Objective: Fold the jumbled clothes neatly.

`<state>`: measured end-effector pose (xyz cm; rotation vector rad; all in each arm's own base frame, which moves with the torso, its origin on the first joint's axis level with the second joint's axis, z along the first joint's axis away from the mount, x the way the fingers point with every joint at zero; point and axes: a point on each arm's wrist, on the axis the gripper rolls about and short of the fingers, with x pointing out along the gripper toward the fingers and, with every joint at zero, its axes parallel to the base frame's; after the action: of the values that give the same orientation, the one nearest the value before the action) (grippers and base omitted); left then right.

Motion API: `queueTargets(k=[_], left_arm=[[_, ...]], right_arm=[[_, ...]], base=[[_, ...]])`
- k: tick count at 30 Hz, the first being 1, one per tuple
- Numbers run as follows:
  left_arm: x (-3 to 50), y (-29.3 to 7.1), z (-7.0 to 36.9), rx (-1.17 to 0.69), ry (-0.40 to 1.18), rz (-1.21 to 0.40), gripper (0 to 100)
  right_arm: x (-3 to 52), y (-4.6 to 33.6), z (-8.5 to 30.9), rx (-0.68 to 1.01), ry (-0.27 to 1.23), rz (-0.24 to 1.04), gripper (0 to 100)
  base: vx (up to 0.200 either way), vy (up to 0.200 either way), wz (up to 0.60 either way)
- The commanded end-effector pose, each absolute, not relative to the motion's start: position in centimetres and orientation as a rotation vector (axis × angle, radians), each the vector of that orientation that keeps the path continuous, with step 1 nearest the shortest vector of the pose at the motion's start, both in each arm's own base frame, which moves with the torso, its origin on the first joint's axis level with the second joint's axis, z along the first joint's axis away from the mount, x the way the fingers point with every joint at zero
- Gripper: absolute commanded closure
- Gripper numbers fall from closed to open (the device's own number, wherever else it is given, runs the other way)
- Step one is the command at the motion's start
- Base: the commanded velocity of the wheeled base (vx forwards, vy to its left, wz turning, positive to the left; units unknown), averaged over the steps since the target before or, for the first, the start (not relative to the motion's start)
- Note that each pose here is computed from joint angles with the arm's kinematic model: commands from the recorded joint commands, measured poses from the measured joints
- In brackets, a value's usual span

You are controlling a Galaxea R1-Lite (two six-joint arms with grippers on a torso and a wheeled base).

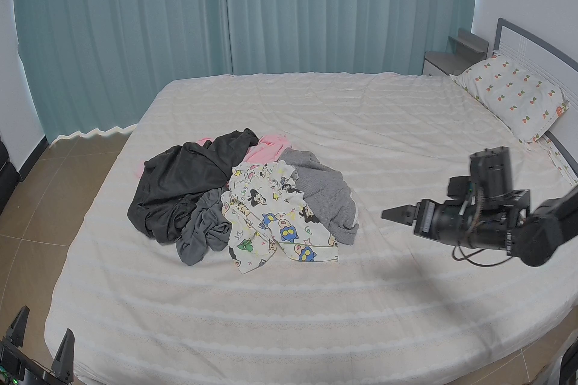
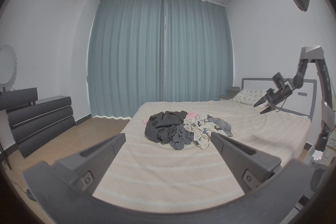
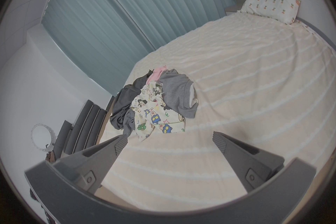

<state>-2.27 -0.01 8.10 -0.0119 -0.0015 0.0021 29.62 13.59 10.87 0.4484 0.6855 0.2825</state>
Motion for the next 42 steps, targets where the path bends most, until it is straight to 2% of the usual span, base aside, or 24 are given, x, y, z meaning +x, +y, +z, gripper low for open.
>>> queueTargets(k=[1,7,12,26,42], left_arm=[[-2.3,0.0,7.6,-0.012,-0.002,0.003,0],[-2.3,0.0,7.6,-0.014,-0.002,0.003,0],[-2.3,0.0,7.6,-0.015,-0.002,0.003,0],[-2.3,0.0,7.6,-0.015,-0.002,0.003,0],[-2.3,0.0,7.6,-0.015,-0.002,0.003,0]], right_arm=[[36.3,18.7,2.6,0.438,0.756,0.224,0],[38.7,19.7,-0.2,0.435,0.766,0.211,0],[38.3,21.5,-1.2,0.407,0.786,0.246,0],[40.2,23.4,-4.8,0.384,0.766,0.22,0],[41.6,26.4,-5.4,0.35,0.763,0.261,0]], base=[[0.0,0.0,0.0],[0.0,0.0,0.0],[0.0,0.0,0.0],[0.0,0.0,0.0],[0.0,0.0,0.0]])
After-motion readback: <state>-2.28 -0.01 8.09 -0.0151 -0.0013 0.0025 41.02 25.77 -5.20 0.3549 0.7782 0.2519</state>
